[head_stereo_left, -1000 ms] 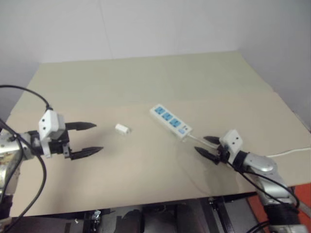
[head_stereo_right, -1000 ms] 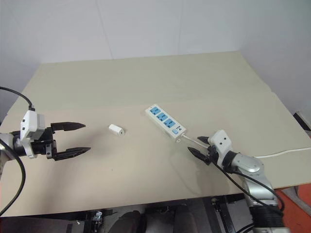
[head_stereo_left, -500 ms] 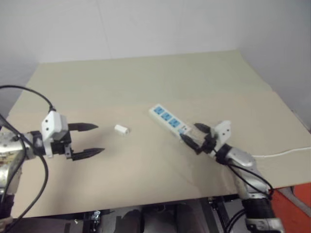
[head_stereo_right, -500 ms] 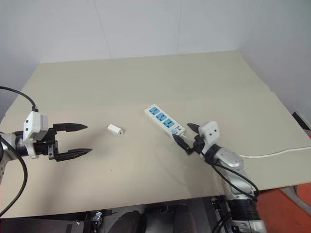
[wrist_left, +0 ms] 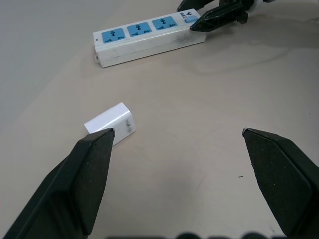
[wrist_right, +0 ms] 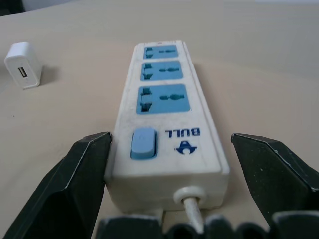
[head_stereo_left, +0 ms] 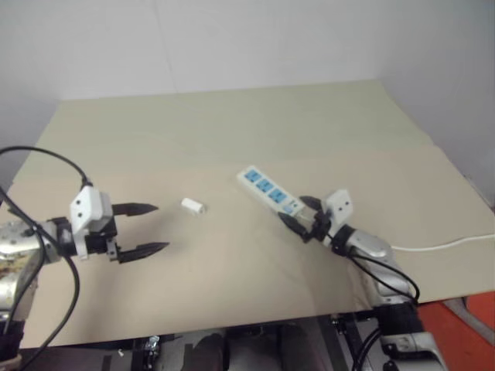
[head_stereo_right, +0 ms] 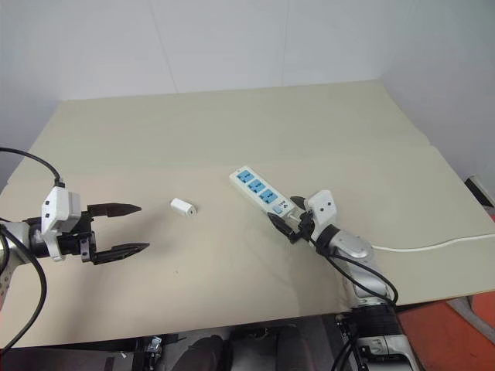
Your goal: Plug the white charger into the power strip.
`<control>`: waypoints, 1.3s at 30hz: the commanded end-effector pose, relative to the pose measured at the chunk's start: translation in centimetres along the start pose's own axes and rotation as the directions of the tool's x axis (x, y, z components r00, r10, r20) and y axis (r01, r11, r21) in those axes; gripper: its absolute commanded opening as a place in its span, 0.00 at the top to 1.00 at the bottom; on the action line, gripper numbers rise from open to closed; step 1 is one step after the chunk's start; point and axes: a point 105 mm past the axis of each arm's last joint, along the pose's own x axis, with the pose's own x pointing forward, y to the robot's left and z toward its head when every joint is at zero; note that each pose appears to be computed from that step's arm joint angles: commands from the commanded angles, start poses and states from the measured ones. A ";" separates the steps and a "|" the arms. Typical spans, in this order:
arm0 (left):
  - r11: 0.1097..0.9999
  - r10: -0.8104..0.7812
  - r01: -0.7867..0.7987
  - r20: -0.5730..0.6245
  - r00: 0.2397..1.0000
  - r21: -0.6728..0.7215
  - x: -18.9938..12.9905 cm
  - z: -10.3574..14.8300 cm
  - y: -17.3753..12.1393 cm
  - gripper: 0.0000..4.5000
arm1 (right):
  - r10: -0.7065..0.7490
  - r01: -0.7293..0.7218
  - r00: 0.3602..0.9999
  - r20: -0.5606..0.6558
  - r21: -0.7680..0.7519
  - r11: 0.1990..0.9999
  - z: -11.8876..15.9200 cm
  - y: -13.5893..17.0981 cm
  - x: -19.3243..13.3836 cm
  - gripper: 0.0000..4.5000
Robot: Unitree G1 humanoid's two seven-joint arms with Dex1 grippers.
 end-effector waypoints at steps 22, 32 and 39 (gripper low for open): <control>0.998 0.008 -0.011 0.050 0.999 0.056 0.1 1.1 0.1 0.00 | 0.052 -0.052 0.999 -0.006 -0.003 0.999 -0.7 1.3 1.4 0.24; 0.997 0.015 -0.018 0.042 0.999 0.070 -0.3 1.5 0.3 0.00 | 0.277 -0.286 0.958 -0.076 -0.144 0.947 0.4 -0.1 -5.1 0.24; 0.995 -0.010 0.005 0.059 0.998 0.098 0.8 2.5 1.1 0.00 | 0.536 -0.545 0.838 -0.105 -0.097 0.833 1.0 1.2 -8.5 0.24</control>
